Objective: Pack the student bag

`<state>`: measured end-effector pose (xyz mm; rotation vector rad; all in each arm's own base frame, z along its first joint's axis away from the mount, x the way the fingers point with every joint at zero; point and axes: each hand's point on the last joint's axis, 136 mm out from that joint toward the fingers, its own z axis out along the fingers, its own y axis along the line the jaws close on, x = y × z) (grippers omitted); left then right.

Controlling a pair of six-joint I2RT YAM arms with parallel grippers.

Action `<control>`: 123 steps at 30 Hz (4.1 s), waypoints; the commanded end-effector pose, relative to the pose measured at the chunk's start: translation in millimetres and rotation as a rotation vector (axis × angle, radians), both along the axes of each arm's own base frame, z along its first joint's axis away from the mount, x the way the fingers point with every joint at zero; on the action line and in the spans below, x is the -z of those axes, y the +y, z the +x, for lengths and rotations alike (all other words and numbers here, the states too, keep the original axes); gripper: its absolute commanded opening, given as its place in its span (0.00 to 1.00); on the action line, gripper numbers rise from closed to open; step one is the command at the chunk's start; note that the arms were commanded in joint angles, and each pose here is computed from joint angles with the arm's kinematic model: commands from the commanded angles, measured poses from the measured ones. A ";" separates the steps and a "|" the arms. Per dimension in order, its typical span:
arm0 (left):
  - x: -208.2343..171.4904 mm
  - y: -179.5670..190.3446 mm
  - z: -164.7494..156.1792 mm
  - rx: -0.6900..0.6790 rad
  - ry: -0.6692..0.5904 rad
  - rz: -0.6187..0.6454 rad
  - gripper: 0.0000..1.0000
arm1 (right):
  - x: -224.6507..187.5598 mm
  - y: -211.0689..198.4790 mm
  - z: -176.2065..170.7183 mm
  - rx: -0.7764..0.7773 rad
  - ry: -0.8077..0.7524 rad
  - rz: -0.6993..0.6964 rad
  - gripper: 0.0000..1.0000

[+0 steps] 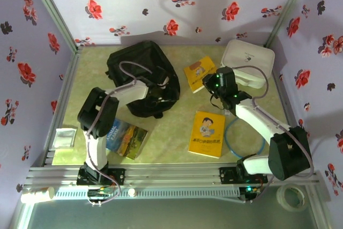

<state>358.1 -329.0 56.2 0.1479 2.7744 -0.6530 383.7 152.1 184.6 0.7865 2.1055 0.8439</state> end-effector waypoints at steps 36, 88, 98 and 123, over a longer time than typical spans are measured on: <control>-10.2 15.8 -34.9 0.684 0.032 0.319 0.41 | -10.1 -33.2 -8.1 0.073 -0.060 -0.009 0.03; -215.9 0.3 50.7 0.237 -0.613 0.031 0.00 | -55.0 0.4 -54.0 -0.215 -0.188 0.053 0.03; -254.6 -7.2 57.8 0.190 -0.736 -0.071 0.00 | -27.3 44.0 -75.4 -0.377 -0.074 0.091 0.05; -272.5 -14.3 35.7 0.232 -0.739 -0.200 0.00 | -14.8 150.1 39.3 -0.440 -0.028 0.430 0.05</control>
